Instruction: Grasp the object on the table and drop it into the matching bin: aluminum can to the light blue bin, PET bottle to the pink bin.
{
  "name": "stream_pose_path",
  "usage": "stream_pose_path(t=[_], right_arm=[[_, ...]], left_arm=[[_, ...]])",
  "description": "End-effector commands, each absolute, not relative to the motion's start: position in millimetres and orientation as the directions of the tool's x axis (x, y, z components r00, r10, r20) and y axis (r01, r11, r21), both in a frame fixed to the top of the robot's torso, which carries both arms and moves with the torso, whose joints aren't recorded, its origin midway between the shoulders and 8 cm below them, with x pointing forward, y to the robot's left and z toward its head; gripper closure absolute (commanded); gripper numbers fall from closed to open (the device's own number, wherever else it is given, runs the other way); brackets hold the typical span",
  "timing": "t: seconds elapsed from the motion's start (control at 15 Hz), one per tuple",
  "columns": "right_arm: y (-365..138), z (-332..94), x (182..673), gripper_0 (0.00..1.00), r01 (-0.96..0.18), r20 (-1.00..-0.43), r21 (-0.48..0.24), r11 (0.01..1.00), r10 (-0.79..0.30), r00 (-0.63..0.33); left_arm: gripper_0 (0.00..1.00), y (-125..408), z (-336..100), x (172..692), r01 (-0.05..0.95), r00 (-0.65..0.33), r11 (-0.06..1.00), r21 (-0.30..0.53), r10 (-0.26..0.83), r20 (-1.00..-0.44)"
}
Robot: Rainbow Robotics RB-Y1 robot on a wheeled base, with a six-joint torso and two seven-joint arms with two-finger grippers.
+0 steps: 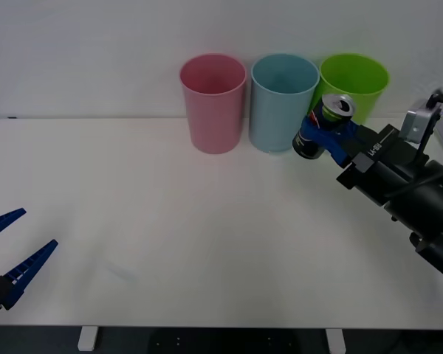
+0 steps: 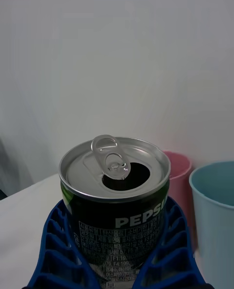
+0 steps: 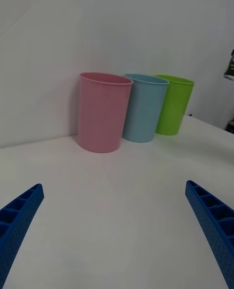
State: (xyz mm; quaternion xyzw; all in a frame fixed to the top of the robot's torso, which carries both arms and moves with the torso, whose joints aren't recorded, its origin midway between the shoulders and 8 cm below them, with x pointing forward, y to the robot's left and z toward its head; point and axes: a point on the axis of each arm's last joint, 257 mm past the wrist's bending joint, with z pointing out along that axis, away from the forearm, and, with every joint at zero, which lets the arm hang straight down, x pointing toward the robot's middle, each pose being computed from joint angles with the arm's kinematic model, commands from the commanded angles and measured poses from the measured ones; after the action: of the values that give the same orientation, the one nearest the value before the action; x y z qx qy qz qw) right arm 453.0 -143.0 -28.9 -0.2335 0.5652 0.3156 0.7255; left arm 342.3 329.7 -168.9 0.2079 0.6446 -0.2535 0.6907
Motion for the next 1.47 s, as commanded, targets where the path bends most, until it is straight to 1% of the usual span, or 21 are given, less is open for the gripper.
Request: stream_pose_path(t=[0.07,0.33,0.6,0.87,1.13,1.47], right_arm=[[-149.8,-18.2,465.1,1.00,-0.713,-0.970,-0.019,0.701,0.160,0.184],[-156.6,-2.6,505.3,1.00,-0.697,-0.967,-0.027,0.717,0.158,0.200],[-180.1,7.4,557.6,1.00,-0.615,-0.964,-0.003,0.789,0.162,0.212],[-191.5,12.2,602.1,1.00,-0.564,-0.965,0.021,0.825,0.164,0.203],[-190.2,15.2,634.5,1.00,-0.544,-0.969,0.041,0.838,0.166,0.183],[-171.0,15.4,665.2,1.00,-0.541,-0.975,0.056,0.839,0.162,0.151]], left_arm=[[0.00,329.7,-168.9,342.3,0.618,0.041,0.785,-0.039,-0.082,-0.996],[0.00,329.7,-168.9,342.3,0.618,0.041,0.785,-0.039,-0.082,-0.996],[0.00,329.7,-168.9,342.3,0.618,0.041,0.785,-0.039,-0.082,-0.996],[0.00,329.7,-168.9,342.3,0.618,0.041,0.785,-0.039,-0.082,-0.996],[0.00,329.7,-168.9,342.3,0.618,0.041,0.785,-0.039,-0.082,-0.996],[0.00,329.7,-168.9,342.3,0.618,0.041,0.785,-0.039,-0.082,-0.996]])
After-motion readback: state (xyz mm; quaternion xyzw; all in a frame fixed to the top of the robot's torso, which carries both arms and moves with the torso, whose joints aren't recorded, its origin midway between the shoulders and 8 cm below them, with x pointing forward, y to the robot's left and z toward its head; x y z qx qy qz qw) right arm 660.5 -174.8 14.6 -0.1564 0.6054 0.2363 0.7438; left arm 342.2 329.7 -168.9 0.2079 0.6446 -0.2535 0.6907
